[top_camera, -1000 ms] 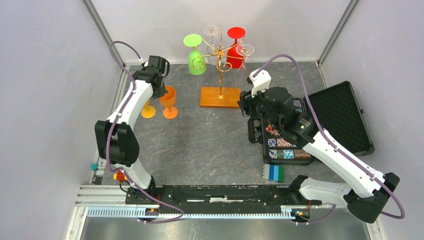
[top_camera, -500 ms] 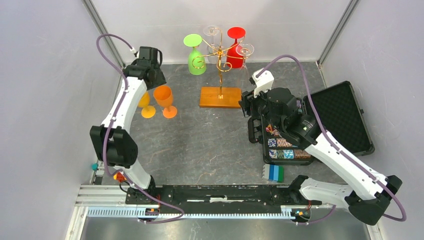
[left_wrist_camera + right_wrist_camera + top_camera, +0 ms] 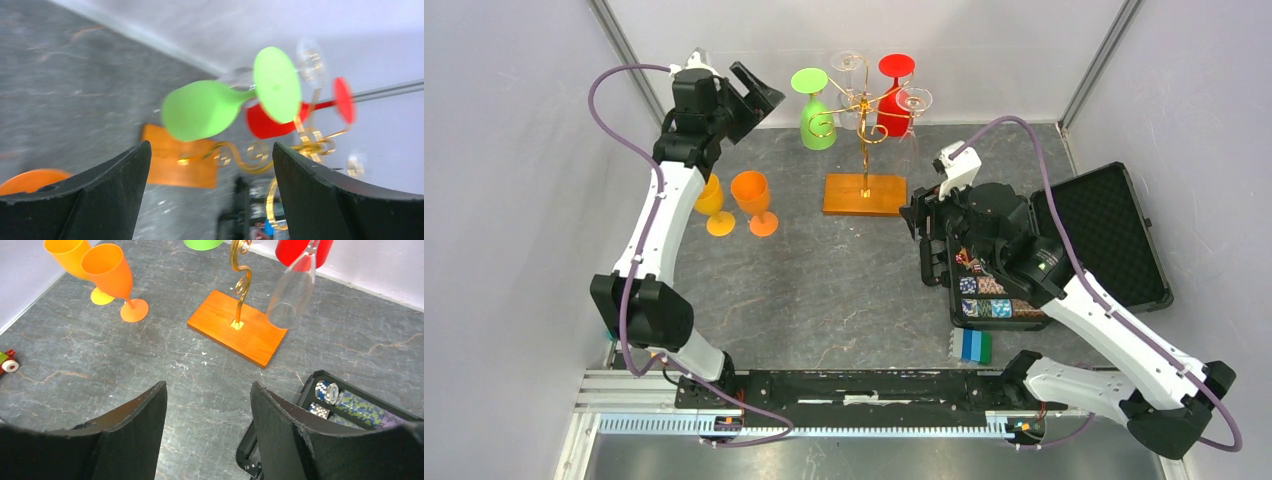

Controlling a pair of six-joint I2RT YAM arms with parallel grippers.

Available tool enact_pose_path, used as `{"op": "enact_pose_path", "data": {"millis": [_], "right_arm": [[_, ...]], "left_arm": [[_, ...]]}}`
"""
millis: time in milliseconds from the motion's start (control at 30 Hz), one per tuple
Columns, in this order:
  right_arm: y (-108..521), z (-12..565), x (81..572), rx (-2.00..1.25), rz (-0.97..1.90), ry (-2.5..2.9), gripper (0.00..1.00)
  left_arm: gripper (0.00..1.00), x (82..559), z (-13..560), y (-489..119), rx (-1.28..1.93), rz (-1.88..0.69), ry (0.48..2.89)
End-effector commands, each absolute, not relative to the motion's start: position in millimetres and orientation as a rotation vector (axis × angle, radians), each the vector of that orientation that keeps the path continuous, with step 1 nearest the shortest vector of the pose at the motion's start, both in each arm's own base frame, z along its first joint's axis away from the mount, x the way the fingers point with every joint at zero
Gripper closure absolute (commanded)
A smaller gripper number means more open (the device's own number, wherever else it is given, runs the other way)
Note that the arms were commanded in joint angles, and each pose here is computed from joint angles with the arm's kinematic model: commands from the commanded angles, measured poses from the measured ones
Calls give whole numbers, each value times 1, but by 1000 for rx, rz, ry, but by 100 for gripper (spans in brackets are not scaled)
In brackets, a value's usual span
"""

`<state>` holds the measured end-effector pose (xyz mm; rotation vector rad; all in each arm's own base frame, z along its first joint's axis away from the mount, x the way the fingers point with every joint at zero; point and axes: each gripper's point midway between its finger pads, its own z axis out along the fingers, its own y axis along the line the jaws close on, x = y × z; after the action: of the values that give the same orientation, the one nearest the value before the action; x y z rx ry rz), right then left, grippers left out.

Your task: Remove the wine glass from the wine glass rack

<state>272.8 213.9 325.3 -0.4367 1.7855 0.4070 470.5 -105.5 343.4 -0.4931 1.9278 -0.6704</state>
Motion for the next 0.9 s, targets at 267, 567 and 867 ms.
{"op": "enact_pose_path", "data": {"millis": [267,567,867], "right_arm": [[225,332,261,-395,564,1741,33],[223,337,257,-390,580,1724,32],[223,334,257,-389,576,1729,32]], "left_arm": [[10,520,382,-158,-578,-1199,1722],[35,538,375,-167,-639,-1333,1692],[51,540,379,-168,-620,-1335,1688]]}}
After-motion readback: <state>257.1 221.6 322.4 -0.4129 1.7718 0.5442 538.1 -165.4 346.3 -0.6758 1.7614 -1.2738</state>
